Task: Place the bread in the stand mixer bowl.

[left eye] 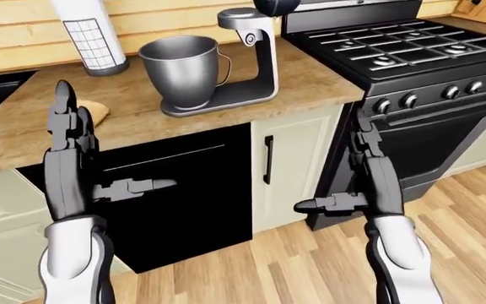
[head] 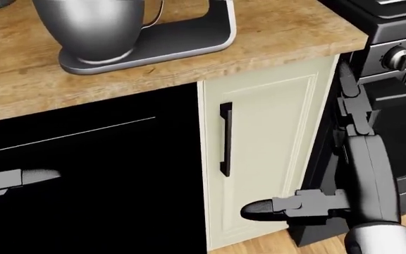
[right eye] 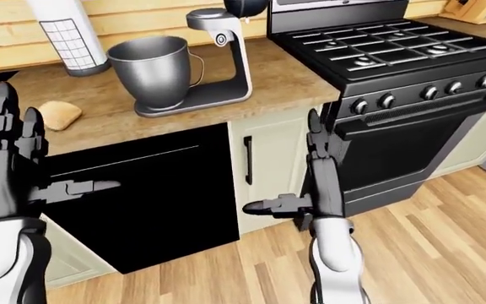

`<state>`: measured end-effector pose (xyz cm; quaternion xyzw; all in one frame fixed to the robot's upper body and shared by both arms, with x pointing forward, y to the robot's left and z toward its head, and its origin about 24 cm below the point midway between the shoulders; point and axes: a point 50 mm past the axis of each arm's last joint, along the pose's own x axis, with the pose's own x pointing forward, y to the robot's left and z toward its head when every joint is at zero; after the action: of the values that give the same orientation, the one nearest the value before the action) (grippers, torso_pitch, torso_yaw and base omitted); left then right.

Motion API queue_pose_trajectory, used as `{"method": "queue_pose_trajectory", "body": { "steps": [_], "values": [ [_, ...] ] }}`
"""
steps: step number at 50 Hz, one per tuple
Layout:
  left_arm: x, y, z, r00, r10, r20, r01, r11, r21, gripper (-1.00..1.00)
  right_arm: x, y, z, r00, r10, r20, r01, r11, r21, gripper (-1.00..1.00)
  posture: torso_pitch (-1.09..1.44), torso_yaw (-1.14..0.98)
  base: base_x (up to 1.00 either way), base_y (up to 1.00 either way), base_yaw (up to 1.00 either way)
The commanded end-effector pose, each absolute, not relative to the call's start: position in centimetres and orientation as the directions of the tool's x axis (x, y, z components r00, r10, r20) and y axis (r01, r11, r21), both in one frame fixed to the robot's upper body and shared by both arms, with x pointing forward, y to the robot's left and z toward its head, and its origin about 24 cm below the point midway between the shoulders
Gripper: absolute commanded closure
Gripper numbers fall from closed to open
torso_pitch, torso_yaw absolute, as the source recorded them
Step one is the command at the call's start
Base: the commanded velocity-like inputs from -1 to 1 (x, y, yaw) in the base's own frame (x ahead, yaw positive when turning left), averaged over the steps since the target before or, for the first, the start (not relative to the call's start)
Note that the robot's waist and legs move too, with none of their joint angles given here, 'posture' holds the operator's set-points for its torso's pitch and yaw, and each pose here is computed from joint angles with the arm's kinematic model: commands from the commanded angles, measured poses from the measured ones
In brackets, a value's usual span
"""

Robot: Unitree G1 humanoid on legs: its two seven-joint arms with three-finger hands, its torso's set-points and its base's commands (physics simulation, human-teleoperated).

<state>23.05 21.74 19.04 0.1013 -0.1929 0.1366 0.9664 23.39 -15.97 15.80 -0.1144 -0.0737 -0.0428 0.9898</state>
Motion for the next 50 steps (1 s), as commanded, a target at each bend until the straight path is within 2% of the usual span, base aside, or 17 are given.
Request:
{"method": "queue_pose_trajectory", "body": {
  "steps": [1,12,42,50],
  "values": [
    [22.71,21.57,20.09,0.863,0.217,0.457,-0.311,0.940,0.141,-1.00,23.14,-15.92,16.93,0.973,-0.060,0.222,0.111,0.969,-0.222,-1.00,0.00,0.00,0.10,0.03,0.00],
    [22.69,21.59,20.14,0.862,0.217,0.458,-0.312,0.940,0.141,-1.00,23.20,-15.82,16.86,0.974,-0.060,0.219,0.110,0.968,-0.224,-1.00,0.00,0.00,0.01,0.02,0.13],
    [22.69,21.49,20.06,0.863,0.212,0.459,-0.307,0.941,0.143,-1.00,23.07,-15.90,16.92,0.971,-0.064,0.231,0.117,0.968,-0.221,-1.00,0.00,0.00,0.00,0.00,0.40],
    [22.69,21.42,20.02,0.864,0.207,0.458,-0.302,0.942,0.144,-1.00,22.74,-16.16,17.14,0.965,-0.083,0.249,0.137,0.968,-0.210,-1.00,0.00,0.00,0.00,0.01,0.03]
  ]
}}
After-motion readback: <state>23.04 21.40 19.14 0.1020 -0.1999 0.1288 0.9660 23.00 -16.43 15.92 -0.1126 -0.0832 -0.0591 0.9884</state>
